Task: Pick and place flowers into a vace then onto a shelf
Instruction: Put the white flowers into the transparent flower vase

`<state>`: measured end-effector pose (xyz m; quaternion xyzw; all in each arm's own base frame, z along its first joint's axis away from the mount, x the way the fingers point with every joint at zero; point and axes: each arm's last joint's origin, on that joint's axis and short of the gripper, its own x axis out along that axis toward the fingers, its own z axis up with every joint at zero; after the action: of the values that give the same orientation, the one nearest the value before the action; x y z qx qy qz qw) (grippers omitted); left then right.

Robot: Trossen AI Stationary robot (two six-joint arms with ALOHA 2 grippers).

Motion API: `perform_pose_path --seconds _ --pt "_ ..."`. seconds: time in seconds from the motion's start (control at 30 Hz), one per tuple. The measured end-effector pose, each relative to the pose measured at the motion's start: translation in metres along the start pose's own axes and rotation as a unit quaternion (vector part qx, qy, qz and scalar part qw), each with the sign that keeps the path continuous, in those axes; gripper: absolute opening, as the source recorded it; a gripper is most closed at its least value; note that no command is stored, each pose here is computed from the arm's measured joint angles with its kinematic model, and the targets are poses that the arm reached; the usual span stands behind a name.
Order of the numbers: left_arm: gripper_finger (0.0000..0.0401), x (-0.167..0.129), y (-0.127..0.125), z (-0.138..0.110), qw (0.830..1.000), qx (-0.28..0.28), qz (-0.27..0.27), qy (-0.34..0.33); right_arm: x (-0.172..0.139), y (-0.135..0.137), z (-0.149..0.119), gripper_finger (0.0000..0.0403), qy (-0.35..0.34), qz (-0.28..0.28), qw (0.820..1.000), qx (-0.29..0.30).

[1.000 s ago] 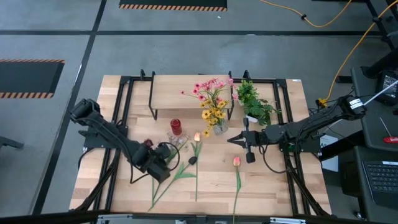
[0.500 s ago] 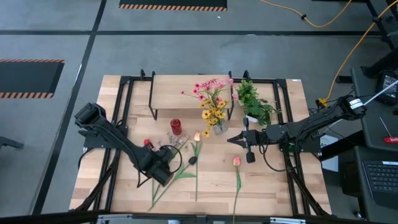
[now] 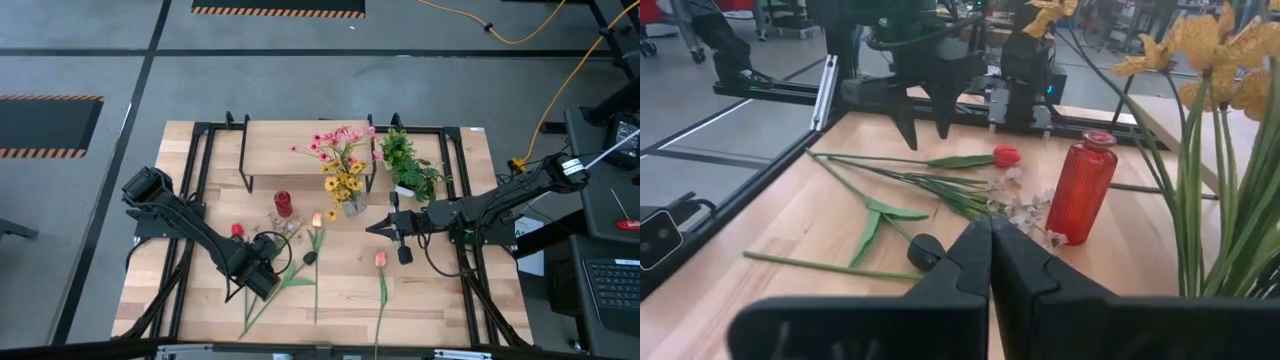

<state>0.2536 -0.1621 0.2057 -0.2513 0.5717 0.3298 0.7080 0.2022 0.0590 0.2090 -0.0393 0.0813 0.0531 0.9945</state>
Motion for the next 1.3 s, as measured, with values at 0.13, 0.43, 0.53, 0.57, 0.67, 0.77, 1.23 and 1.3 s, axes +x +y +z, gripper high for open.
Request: perform_pose_path --seconds 0.13,0.43,0.53,0.57,0.67,0.77,1.23,1.3 --pt "0.0233 0.000 0.000 0.000 1.000 -0.007 -0.001 0.003 0.000 0.000 0.000 0.0013 0.000 0.000 1.000 -0.009" --pt "0.0229 0.000 0.000 0.000 1.000 -0.006 0.000 -0.024 0.000 0.000 0.000 0.0007 0.001 0.000 1.000 -0.011" --pt "0.0229 -0.001 -0.003 0.000 1.000 -0.015 -0.011 -0.023 0.000 0.000 0.000 0.0005 0.001 0.000 1.000 -0.012" --pt "0.0229 -0.001 -0.004 0.000 0.999 -0.017 -0.018 -0.022 0.000 0.000 0.000 0.0006 0.001 0.000 1.000 -0.011" --pt "0.0231 -0.001 -0.008 -0.001 0.999 -0.019 -0.037 -0.022 0.000 0.000 0.000 0.0011 0.001 0.000 1.000 -0.011" --pt "0.0231 -0.001 -0.009 -0.002 0.999 -0.020 -0.041 -0.024 0.000 0.000 0.000 0.0015 0.001 0.000 1.000 -0.011" --pt "0.0228 0.022 -0.003 -0.010 0.998 -0.046 -0.045 -0.017 0.000 0.000 -0.001 0.0008 0.004 0.001 1.000 -0.012" --pt "0.0228 0.025 -0.002 -0.011 0.998 -0.046 -0.048 -0.011 0.000 0.000 -0.001 0.0013 0.005 0.001 1.000 -0.010"
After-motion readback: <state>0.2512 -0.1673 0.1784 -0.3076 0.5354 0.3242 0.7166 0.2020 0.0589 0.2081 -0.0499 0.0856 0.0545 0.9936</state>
